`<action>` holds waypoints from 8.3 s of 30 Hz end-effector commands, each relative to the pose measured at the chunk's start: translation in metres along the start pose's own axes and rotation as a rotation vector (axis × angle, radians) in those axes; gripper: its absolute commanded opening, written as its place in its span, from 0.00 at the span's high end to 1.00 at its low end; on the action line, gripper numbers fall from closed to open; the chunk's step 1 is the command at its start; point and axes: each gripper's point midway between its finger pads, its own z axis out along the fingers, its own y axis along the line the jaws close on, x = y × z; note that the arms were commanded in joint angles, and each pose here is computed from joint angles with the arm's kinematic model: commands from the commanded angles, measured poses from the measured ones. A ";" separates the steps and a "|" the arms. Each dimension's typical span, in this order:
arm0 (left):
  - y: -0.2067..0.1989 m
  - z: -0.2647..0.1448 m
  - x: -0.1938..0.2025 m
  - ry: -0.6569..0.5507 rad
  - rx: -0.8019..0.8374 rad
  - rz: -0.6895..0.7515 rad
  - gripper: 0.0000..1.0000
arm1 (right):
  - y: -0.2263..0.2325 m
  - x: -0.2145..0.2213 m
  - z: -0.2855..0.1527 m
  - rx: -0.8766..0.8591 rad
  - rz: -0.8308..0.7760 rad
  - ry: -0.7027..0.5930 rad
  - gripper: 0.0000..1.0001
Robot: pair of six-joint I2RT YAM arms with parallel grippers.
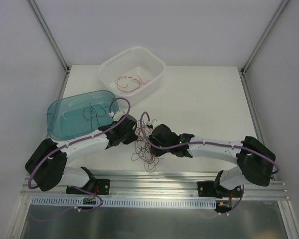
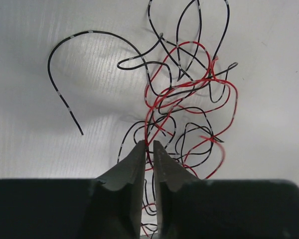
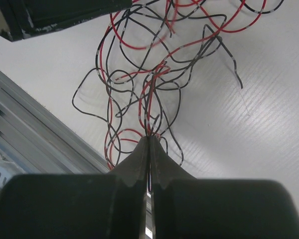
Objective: Untangle the cables
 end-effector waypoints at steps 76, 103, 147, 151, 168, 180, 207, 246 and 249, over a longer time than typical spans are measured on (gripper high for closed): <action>-0.037 -0.136 0.003 0.143 0.404 0.403 0.13 | -0.158 -0.040 -0.156 0.333 0.419 -0.244 0.36; -0.224 0.057 0.048 0.243 0.516 1.096 0.45 | -0.187 0.022 -0.115 0.475 0.763 -0.279 0.27; -0.140 -0.100 -0.022 0.042 0.426 0.409 1.00 | -0.080 -0.072 -0.094 -0.112 0.471 -0.461 0.33; -0.139 -0.101 -0.019 0.040 0.434 0.367 1.00 | -0.056 -0.092 -0.095 -0.212 0.472 -0.538 0.27; -0.136 -0.109 -0.002 0.063 0.495 0.296 1.00 | -0.067 -0.081 -0.057 -0.073 0.465 -0.497 0.70; -0.105 -0.107 -0.014 -0.055 0.444 0.388 0.62 | -0.098 -0.063 -0.090 0.153 0.318 -0.432 0.99; -0.144 -0.077 0.048 0.142 0.431 0.309 0.64 | -0.084 -0.064 -0.088 0.232 0.245 -0.365 0.99; -0.075 -0.135 -0.037 0.002 0.411 0.424 1.00 | -0.188 -0.015 -0.157 0.464 0.471 -0.215 0.43; -0.082 -0.138 -0.029 0.023 0.450 0.458 1.00 | -0.152 -0.041 -0.158 0.309 0.347 -0.254 0.38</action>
